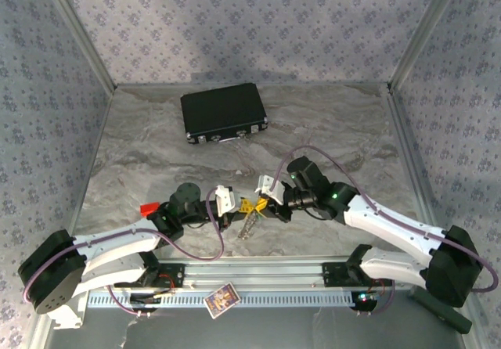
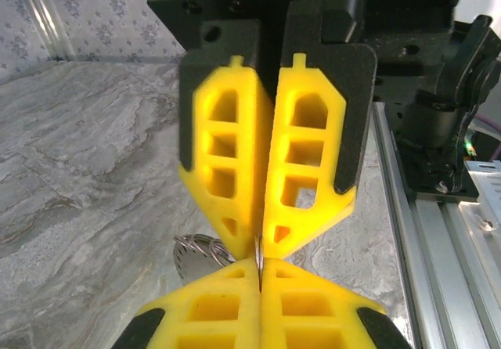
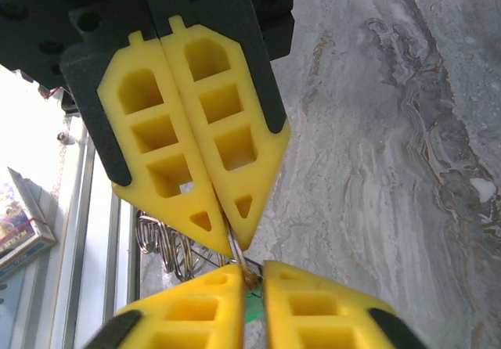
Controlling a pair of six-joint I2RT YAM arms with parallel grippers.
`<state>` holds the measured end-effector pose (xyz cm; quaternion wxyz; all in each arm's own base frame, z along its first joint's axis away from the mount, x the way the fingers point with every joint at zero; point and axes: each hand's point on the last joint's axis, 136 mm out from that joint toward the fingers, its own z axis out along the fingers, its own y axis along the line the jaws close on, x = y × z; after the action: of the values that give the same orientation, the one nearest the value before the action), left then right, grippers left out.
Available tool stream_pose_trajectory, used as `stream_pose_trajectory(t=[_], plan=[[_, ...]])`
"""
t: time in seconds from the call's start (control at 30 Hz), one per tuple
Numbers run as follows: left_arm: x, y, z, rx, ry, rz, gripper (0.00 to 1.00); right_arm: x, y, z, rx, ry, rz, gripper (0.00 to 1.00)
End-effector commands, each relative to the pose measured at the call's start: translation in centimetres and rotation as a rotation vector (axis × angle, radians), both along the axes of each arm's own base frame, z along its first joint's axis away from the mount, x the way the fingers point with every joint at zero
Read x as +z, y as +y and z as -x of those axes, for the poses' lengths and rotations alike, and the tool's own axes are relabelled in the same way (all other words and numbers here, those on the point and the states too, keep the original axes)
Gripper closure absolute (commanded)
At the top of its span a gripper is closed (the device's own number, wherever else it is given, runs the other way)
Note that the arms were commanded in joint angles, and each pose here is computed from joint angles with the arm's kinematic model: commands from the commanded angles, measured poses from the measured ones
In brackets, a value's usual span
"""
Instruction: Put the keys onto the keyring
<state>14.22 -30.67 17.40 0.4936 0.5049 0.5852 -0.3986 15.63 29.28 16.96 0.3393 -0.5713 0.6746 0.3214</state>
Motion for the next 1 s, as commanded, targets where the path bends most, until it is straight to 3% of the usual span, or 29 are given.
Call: stream_pose_trajectory(t=[0.0, 0.07, 0.2, 0.3, 0.5, 0.97], plan=[[2.3, -0.4, 0.4, -0.031, -0.04, 0.074, 1.0, 0.2, 0.4, -0.1, -0.001, 0.016, -0.022, 0.95], [2.3, -0.4, 0.3, -0.022, -0.038, 0.072, 1.0, 0.2, 0.3, -0.1, 0.003, 0.012, -0.019, 1.0], [1.9, -0.2, -0.2, 0.008, -0.032, 0.044, 0.81, 0.6, -0.1, 0.0, 0.012, -0.009, 0.007, 1.0], [1.4, -0.1, -0.3, 0.009, -0.037, -0.018, 0.76, 0.5, -0.5, -0.1, 0.019, -0.027, 0.059, 1.0], [0.9, -0.1, -0.2, -0.025, -0.059, -0.121, 0.77, 0.8, -0.6, -0.2, 0.043, -0.052, 0.124, 1.0], [0.9, -1.0, -0.3, -0.059, -0.052, -0.125, 0.85, 2.0, 0.1, 0.2, 0.078, -0.089, 0.13, 1.0]])
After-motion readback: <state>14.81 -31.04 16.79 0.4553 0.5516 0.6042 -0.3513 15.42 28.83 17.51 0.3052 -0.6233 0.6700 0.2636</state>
